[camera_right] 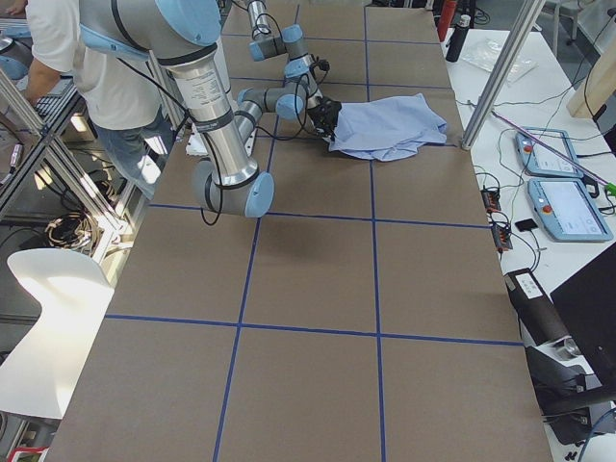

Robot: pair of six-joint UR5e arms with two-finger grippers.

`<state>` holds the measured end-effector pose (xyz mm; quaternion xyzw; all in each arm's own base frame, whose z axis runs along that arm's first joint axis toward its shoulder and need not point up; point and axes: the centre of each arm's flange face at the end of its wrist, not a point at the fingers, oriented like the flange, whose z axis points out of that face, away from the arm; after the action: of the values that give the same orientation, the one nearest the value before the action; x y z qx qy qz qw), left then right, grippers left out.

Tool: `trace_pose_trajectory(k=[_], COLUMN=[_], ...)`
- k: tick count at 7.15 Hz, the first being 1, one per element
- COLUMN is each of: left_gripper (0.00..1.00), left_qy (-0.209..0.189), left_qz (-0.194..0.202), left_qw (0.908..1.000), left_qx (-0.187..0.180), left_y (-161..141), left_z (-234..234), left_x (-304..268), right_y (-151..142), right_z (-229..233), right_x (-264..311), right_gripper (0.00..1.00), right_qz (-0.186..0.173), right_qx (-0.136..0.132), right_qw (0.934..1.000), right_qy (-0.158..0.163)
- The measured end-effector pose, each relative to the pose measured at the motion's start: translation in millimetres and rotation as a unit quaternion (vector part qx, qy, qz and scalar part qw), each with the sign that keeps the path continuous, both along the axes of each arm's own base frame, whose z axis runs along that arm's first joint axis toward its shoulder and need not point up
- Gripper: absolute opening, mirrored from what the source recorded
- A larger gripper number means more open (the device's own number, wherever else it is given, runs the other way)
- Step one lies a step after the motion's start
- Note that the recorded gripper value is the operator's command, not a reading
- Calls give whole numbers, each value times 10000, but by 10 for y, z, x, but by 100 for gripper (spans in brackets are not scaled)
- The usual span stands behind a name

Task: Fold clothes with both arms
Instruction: 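Grasp the near edge with both grippers and fold it toward the collar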

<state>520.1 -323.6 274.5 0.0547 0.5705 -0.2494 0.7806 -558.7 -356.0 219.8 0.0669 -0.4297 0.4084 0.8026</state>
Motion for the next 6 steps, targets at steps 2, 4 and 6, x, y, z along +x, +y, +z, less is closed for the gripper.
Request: trace_pose_trajectory(k=[2, 4, 6], left_gripper=[0, 0, 0], left_qy=[458, 774, 671], left_qz=[154, 482, 647], left_qw=[9988, 9958, 9956], left_qx=[115, 113, 51], left_y=[219, 638, 794], left_z=[-535, -1062, -1206], left_x=[-378, -864, -1117], right_y=[784, 1393, 1476], right_z=[-276, -585, -709], right_x=[387, 756, 1070], right_gripper=[0, 0, 0], right_qz=[-302, -499, -497], right_qx=[163, 167, 175], right_qw=[9994, 9985, 9985], right_qy=[-93, -180, -113])
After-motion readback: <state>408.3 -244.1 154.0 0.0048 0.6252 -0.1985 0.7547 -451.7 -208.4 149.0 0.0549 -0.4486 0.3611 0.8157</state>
